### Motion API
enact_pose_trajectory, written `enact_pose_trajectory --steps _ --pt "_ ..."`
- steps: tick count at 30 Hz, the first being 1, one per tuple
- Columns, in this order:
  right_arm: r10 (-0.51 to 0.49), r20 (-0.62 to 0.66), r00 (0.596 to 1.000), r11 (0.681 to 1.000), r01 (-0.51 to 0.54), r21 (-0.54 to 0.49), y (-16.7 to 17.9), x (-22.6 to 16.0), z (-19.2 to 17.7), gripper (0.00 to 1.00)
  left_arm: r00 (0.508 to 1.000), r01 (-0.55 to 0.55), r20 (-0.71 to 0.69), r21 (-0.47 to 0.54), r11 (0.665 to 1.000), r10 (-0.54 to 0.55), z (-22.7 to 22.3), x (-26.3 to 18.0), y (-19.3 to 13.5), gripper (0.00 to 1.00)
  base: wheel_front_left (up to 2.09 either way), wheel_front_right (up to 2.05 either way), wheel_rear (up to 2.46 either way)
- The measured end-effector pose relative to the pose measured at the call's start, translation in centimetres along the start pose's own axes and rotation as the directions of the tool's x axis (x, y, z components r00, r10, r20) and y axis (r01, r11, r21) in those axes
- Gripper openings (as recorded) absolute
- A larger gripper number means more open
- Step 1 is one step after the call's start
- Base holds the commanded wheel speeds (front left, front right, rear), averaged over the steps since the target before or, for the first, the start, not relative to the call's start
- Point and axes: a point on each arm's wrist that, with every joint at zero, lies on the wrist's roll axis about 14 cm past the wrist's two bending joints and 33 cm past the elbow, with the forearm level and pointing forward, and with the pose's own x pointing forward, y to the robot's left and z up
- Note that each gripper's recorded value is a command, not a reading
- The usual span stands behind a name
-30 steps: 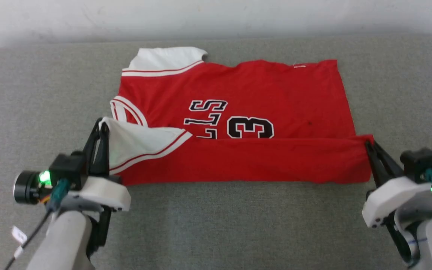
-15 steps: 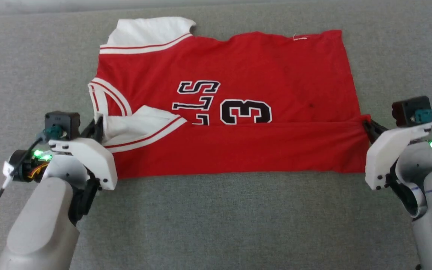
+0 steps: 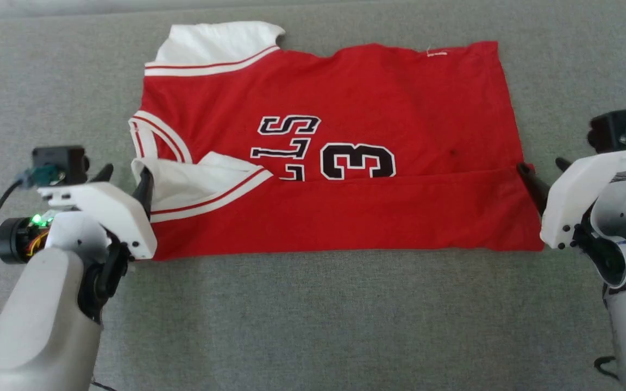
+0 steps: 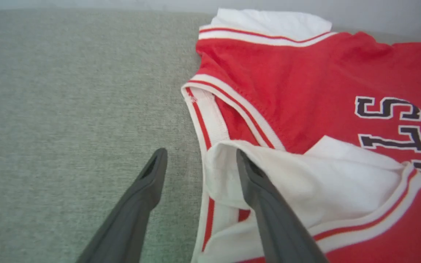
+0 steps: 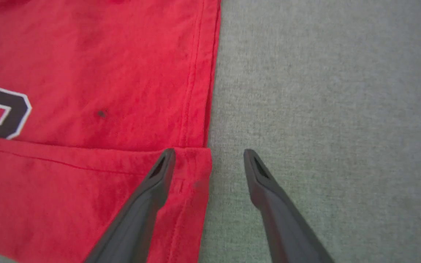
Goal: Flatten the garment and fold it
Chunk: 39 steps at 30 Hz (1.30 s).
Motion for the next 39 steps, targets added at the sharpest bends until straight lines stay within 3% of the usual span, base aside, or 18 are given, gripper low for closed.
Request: enact_pose_trajectory --steps 6,12,20,26,35,36,37,38,39 --pt "-0.027 0.278 0.960 0.997 0.007 0.073 0.3 -2.6 2.6 1.00 0.930 -0.059 0.360 -0.040 0.997 0.070 4.6 -3.6 0.7 1.00 0.00 0.00 0.00" --pt "-0.051 0.483 0.874 0.996 0.007 0.092 1.2 -6.3 3.0 1.00 0.901 -0.117 0.412 -0.079 0.990 0.139 2.3 -7.3 1.2 1.00 0.00 0.00 0.00" --pt "-0.085 0.666 0.741 0.995 0.033 0.090 1.5 -11.0 2.9 1.00 0.936 -0.123 0.309 -0.166 0.978 0.170 -0.8 -8.5 0.6 1.00 0.00 0.00 0.00" --pt "-0.078 0.733 0.675 0.997 0.037 0.072 2.0 -13.0 2.9 1.00 0.972 -0.162 0.135 -0.213 0.964 0.193 -3.2 -7.4 0.9 1.00 0.00 0.00 0.00" --pt "-0.084 0.739 0.668 0.996 0.044 0.073 2.0 -13.9 2.3 1.00 0.974 -0.195 -0.156 -0.208 0.959 0.165 -6.4 -6.2 0.7 1.00 0.00 0.00 0.00" --pt "-0.087 0.740 0.667 0.996 0.046 0.075 1.9 -13.9 2.2 1.00 0.973 -0.186 -0.175 -0.206 0.961 0.151 -6.4 -6.1 0.5 0.84 0.00 0.00 0.00" --pt "-0.090 0.740 0.667 0.996 0.049 0.077 1.9 -14.0 2.1 1.00 0.971 -0.174 -0.195 -0.199 0.964 0.135 -6.5 -6.1 0.2 0.37 0.00 0.00 0.00" --pt "-0.094 0.739 0.667 0.995 0.052 0.079 1.7 -14.1 2.0 1.00 0.970 -0.161 -0.211 -0.195 0.968 0.119 -6.5 -6.0 -0.2 0.03 0.00 0.00 0.00" --pt "-0.097 0.738 0.668 0.995 0.055 0.081 1.6 -14.1 2.0 1.00 0.971 -0.145 -0.215 -0.193 0.970 0.103 -6.4 -6.0 -0.6 0.00 0.00 0.00 0.00"
